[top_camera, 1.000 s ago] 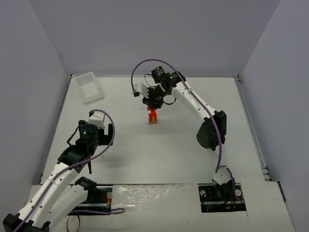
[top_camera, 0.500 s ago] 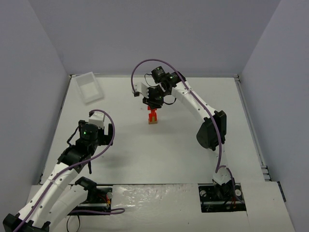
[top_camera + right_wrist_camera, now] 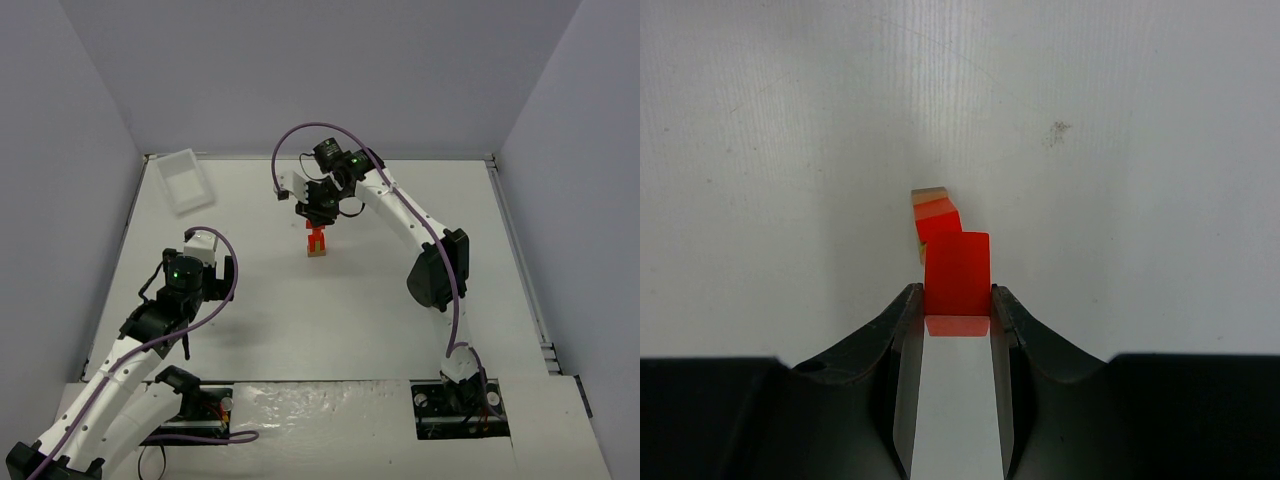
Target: Build the wood block tower
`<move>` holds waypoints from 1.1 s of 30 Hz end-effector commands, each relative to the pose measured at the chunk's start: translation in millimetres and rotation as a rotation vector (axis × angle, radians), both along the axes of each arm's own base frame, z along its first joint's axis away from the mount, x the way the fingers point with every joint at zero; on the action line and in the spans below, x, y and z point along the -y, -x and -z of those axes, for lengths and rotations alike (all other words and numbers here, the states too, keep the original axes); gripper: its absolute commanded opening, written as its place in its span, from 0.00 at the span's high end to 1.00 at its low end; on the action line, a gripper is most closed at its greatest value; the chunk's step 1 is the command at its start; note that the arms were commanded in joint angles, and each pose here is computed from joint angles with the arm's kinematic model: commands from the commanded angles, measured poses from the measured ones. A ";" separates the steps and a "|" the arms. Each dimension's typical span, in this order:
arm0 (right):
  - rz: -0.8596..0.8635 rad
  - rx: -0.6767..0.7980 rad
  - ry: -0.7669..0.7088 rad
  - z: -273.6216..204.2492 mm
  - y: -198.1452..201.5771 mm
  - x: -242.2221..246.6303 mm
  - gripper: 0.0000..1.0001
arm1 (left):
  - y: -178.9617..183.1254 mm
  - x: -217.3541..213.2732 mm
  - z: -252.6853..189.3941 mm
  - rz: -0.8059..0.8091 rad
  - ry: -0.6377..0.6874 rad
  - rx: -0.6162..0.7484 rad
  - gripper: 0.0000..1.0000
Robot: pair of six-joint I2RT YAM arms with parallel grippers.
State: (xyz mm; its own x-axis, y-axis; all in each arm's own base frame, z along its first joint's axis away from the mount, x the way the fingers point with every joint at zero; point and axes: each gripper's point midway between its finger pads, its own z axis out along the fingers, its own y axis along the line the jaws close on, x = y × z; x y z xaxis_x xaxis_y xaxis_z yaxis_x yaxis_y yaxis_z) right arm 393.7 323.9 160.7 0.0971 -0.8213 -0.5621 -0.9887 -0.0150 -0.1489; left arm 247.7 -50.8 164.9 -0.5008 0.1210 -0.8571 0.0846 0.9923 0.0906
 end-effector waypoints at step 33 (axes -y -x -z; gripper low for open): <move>0.023 0.005 0.004 -8.6 2.7 5.9 0.93 | -9.7 3.9 -14.5 0.004 0.024 0.058 0.04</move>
State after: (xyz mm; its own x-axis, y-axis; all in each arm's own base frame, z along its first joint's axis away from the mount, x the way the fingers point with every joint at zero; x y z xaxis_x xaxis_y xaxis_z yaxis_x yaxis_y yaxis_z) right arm 392.5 321.4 155.8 0.0835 -0.8296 -0.5521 -0.9904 -0.0077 -0.1382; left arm 247.6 -51.5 164.9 -0.5009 0.1208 -0.8571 0.0881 0.9922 0.0883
